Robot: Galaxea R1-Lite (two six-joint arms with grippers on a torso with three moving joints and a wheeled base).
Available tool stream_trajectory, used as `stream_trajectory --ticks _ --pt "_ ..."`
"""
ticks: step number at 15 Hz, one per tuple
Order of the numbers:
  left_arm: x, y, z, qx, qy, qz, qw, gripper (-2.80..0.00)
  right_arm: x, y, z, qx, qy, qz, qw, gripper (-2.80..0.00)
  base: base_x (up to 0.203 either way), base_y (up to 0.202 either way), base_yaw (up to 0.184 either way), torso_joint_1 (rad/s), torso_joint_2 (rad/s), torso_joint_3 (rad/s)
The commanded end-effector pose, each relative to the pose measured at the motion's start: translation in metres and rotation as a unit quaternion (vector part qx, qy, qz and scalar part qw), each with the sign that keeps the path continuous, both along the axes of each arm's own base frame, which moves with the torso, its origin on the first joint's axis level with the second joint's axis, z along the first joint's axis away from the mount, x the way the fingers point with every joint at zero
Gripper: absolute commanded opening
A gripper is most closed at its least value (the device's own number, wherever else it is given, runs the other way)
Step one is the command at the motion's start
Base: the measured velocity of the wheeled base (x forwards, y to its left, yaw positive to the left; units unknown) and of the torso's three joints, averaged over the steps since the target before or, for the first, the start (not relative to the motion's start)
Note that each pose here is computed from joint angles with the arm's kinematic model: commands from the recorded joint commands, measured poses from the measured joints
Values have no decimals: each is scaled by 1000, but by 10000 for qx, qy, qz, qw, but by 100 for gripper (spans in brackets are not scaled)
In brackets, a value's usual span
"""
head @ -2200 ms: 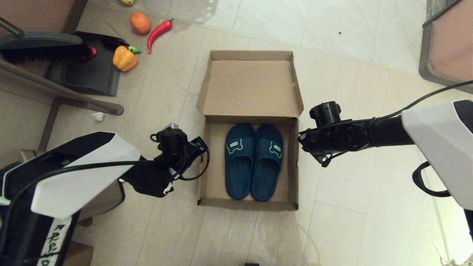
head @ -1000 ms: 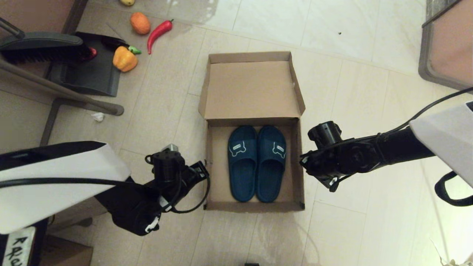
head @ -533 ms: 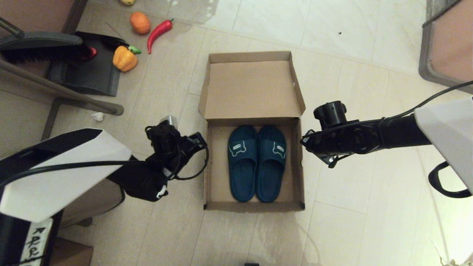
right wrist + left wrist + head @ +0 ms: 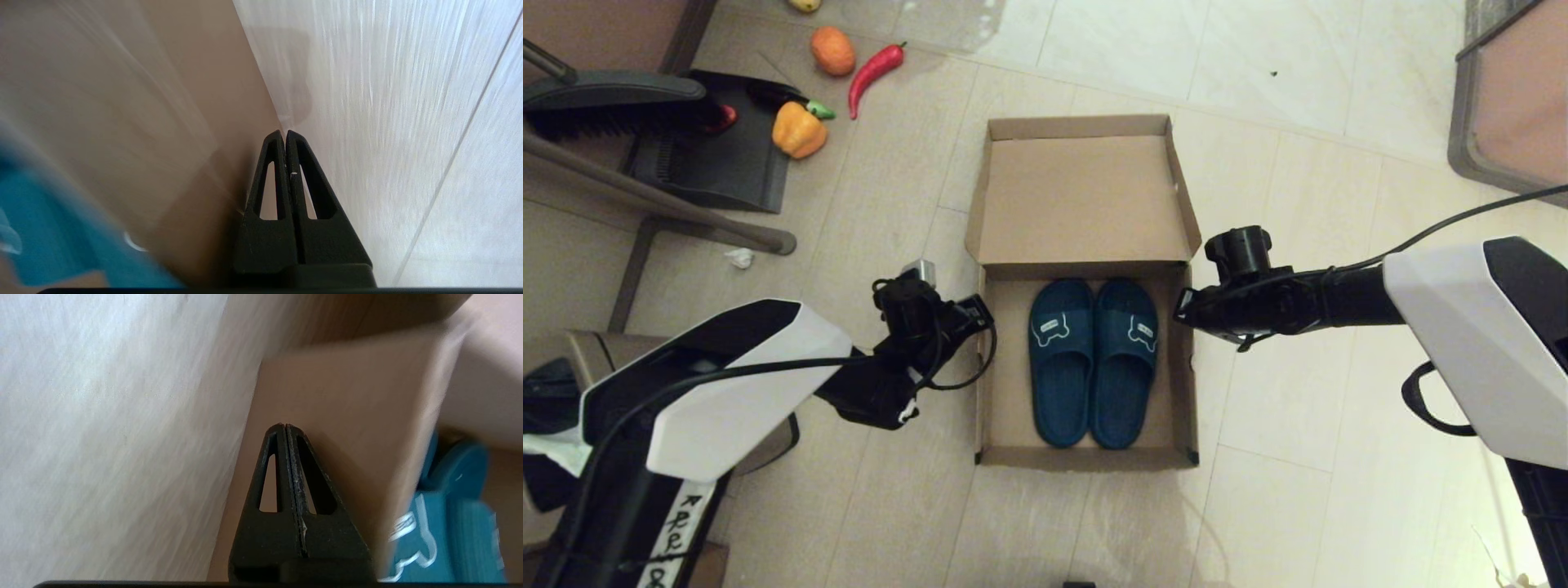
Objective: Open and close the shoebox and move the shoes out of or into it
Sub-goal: Close the shoe box
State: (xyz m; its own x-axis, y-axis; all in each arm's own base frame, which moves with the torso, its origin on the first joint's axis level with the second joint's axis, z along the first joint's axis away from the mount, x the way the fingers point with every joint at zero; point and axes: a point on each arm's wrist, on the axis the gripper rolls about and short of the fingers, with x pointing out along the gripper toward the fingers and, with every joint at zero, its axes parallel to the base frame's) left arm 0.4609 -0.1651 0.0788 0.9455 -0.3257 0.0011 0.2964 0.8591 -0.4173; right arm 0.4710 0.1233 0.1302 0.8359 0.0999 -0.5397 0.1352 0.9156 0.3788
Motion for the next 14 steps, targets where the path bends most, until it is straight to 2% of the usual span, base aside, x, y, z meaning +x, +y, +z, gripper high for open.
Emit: stream_trajectory --ticks 1,6,8,9,11,13,14 --pt "-2 0 -10 36 130 -6 9999 -280 -4 1 -15 -48 245 12 9997 -280 0 0 0 0 0 0" --pt "-25 8 -31 478 584 -21 9971 -280 -34 -1 -35 -179 700 62 9974 -280 0 0 0 0 0 0" --pt "-41 10 -40 610 868 -50 9943 -280 -47 -2 -47 -199 708 88 9973 -280 0 0 0 0 0 0" --pt "-49 10 -40 620 874 -87 9942 -280 -54 -3 -47 -181 659 99 9976 -280 0 0 0 0 0 0" --pt "-51 8 -15 433 340 -93 9984 -280 -64 -8 -20 -35 227 86 9997 -280 0 0 0 0 0 0" --pt "-42 6 3 308 -10 -63 9995 -280 -57 -26 -4 -6 -20 -7 10000 -280 0 0 0 0 0 0" --pt "-34 4 10 263 -202 -48 9994 -280 -51 -35 1 -13 -19 124 9999 -280 0 0 0 0 0 0"
